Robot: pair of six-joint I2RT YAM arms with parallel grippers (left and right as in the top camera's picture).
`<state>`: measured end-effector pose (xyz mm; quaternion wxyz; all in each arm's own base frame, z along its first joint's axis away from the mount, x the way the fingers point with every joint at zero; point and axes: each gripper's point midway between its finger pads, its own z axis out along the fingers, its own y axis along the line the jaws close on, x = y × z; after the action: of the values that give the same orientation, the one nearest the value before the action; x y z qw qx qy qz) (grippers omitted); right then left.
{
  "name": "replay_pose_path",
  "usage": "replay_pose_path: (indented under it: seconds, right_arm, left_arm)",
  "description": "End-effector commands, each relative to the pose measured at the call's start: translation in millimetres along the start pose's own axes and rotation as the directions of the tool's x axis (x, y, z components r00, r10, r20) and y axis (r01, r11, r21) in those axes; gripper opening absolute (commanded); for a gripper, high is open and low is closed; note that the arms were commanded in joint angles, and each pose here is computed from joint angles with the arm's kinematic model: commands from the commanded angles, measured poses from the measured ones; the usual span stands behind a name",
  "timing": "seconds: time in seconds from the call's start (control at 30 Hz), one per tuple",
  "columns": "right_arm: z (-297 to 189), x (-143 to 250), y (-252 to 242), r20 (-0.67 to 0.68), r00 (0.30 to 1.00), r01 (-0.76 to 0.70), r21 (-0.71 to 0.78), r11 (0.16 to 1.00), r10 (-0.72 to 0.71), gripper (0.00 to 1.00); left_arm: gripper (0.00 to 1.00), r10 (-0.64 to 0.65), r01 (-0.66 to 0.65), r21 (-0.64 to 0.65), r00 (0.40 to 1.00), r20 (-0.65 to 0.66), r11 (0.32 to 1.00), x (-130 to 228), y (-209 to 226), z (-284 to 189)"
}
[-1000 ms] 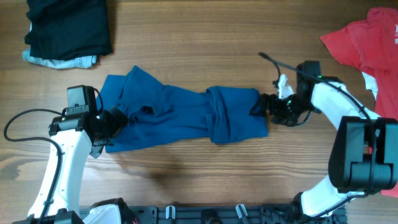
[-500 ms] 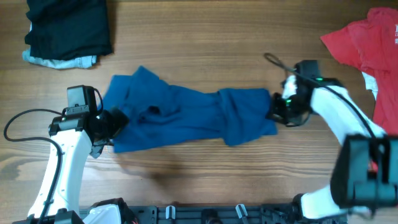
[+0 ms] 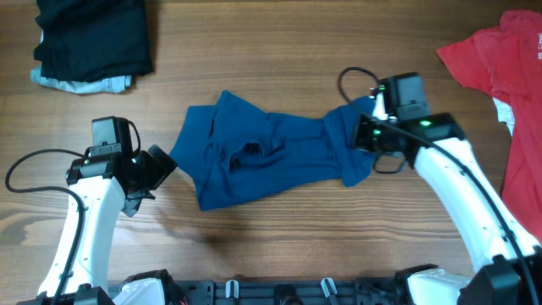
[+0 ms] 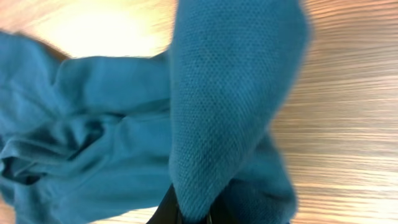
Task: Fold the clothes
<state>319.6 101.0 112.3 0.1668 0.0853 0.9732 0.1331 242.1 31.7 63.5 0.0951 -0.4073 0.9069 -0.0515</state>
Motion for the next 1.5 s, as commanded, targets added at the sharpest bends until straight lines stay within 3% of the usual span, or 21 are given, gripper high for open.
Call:
replay_pose_path:
  seconds: [0.0,0.23,0.27,0.3,0.47,0.6,0.67,0.7,0.77,0.83,0.9,0.93,1.0,1.07,1.13,1.2,1.33,1.47]
  right_arm:
    - [25.7,9.1,24.1,-0.043,0.999,0.012,0.000,1.000,-0.012,0.04]
    - [82.9,37.5,59.6,-0.127,0.987,0.094,-0.017,0.995,-0.096,0.06]
    - [83.9,38.9,59.2,-0.132,0.987,0.094,-0.015,0.995,-0.095,0.15]
    - [83.8,39.6,58.9,-0.136,0.987,0.083,-0.013,0.996,-0.084,0.17]
    - [74.5,43.3,90.9,-0.176,0.978,0.078,-0.177,0.981,-0.109,0.15]
    - [70.1,41.9,104.0,-0.173,0.975,0.098,-0.243,0.965,-0.142,0.20]
    - [62.0,34.1,106.9,-0.162,0.973,0.120,-0.236,0.964,-0.161,0.42]
    - [55.5,27.0,105.7,-0.154,0.975,0.124,-0.201,0.972,-0.157,0.58]
    - [44.8,16.0,102.7,-0.142,0.978,0.131,-0.156,0.979,-0.154,0.66]
    - [36.1,6.5,105.7,-0.123,0.979,0.146,-0.149,0.978,-0.165,0.64]
    - [29.0,-8.0,108.5,-0.093,0.985,0.127,-0.159,0.979,-0.143,0.40]
    - [28.5,-16.2,104.4,-0.077,0.991,0.100,-0.158,0.982,-0.113,0.23]
    - [31.5,-26.8,89.0,-0.084,0.994,0.051,-0.158,0.986,-0.065,0.05]
    - [41.1,-31.9,81.4,-0.123,0.990,0.042,-0.227,0.973,-0.072,0.04]
    - [56.8,-26.3,92.1,-0.206,0.972,0.021,-0.398,0.917,-0.111,0.04]
    - [77.1,-19.5,90.5,-0.263,0.959,-0.019,-0.425,0.905,-0.103,0.04]
    - [115.3,-4.3,112.5,-0.333,0.926,-0.075,-0.623,0.778,-0.177,0.04]
    - [112.8,-26.7,107.6,-0.322,0.940,-0.129,-0.638,0.759,-0.110,0.04]
  left_arm:
    - [1.00,-0.003,0.003,0.003,1.000,-0.007,1.000,-1.2,-0.2,-1.6]
    - [1.00,-0.003,0.003,0.003,1.000,-0.006,1.000,-1.3,-0.3,-1.6]
    - [1.00,-0.003,0.003,0.003,1.000,-0.006,1.000,-1.3,-0.3,-1.6]
    - [1.00,-0.003,0.003,0.002,1.000,-0.007,1.000,-1.1,0.0,-1.6]
    - [1.00,-0.003,0.003,0.003,1.000,-0.006,1.000,-1.4,-0.3,-1.6]
    - [1.00,-0.003,0.003,0.003,1.000,-0.006,1.000,-1.3,-0.3,-1.6]
    - [1.00,-0.003,0.003,0.003,1.000,-0.006,1.000,-1.3,-0.2,-1.6]
    - [1.00,-0.003,0.003,0.003,1.000,-0.006,1.000,-1.3,-0.2,-1.6]
    - [1.00,-0.003,0.003,0.002,1.000,-0.007,1.000,-1.1,0.0,-1.6]
    - [1.00,-0.004,0.004,0.001,1.000,-0.008,1.000,-0.8,0.2,-1.6]
    - [1.00,-0.004,0.004,0.001,1.000,-0.009,1.000,-0.8,0.3,-1.6]
    - [1.00,-0.004,0.004,0.001,1.000,-0.009,1.000,-0.6,0.4,-1.6]
    - [1.00,-0.004,0.004,0.000,1.000,-0.010,1.000,-0.5,0.5,-1.6]
    - [1.00,-0.004,0.004,0.000,1.000,-0.011,1.000,-0.3,0.6,-1.6]
    - [1.00,-0.004,0.004,0.001,1.000,-0.009,1.000,-0.7,0.2,-1.6]
    - [1.00,-0.004,0.004,-0.002,1.000,-0.012,1.000,0.2,0.9,-1.6]
    - [1.00,-0.005,0.004,-0.008,1.000,-0.021,1.000,2.3,2.6,-1.7]
    - [1.00,-0.005,0.004,-0.014,1.000,-0.027,1.000,3.8,3.9,-1.7]
